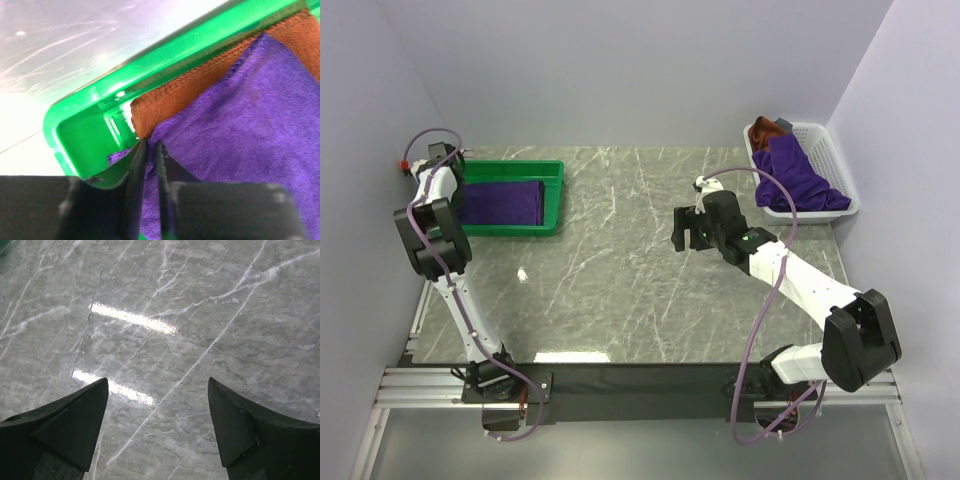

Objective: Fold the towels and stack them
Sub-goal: Neatly place the folded towel into the bin

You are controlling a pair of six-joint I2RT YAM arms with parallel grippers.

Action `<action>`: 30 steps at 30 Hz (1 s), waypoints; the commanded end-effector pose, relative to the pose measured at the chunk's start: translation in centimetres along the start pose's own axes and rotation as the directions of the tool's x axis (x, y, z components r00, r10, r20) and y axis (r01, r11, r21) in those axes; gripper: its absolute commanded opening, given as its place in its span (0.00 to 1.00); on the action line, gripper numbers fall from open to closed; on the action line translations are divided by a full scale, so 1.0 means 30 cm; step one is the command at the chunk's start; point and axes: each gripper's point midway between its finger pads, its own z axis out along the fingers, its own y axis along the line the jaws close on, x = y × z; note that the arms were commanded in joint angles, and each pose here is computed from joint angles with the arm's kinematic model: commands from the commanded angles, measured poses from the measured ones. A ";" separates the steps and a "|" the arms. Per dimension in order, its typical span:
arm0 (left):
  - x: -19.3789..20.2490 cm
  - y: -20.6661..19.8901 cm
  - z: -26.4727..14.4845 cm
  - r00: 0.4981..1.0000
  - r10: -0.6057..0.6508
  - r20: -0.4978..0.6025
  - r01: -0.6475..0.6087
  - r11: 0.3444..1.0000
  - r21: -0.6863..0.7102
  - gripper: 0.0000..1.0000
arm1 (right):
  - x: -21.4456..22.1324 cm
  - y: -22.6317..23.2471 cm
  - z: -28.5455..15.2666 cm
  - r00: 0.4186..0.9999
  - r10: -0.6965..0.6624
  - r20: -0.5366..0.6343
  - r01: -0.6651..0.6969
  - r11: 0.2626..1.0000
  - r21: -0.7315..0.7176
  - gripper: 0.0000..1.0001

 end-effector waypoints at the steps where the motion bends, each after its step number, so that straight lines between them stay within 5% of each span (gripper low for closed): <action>1: -0.058 0.043 -0.012 0.999 0.000 0.050 0.003 0.997 -0.072 0.21 | -0.060 0.028 -0.027 0.998 -0.006 0.069 0.008 1.000 -0.029 0.86; 3: -0.053 0.036 -0.013 0.999 0.006 0.036 -0.004 0.998 -0.061 0.29 | -0.061 0.028 -0.032 0.997 -0.007 0.072 0.009 1.000 -0.030 0.86; 7: -0.118 -0.007 -0.089 0.998 -0.033 0.059 0.031 0.999 0.038 0.60 | -0.086 0.024 -0.041 0.996 -0.003 0.088 0.005 1.000 -0.015 0.86; 13: -0.216 -0.048 -0.275 0.994 -0.079 0.074 0.062 0.976 0.208 0.83 | -0.263 -0.083 -0.083 0.982 -0.007 0.189 -0.029 0.982 0.185 0.89; 23: -0.015 -0.173 -0.619 0.998 -0.002 0.064 -0.033 0.835 0.549 0.95 | -0.578 -0.521 -0.194 0.902 0.144 0.407 -0.357 0.777 0.518 1.00; 30: 0.232 -0.279 -0.871 0.982 0.152 0.114 -0.188 0.686 0.703 0.96 | -0.599 -0.771 -0.152 0.874 0.238 0.423 -0.460 0.684 0.566 0.86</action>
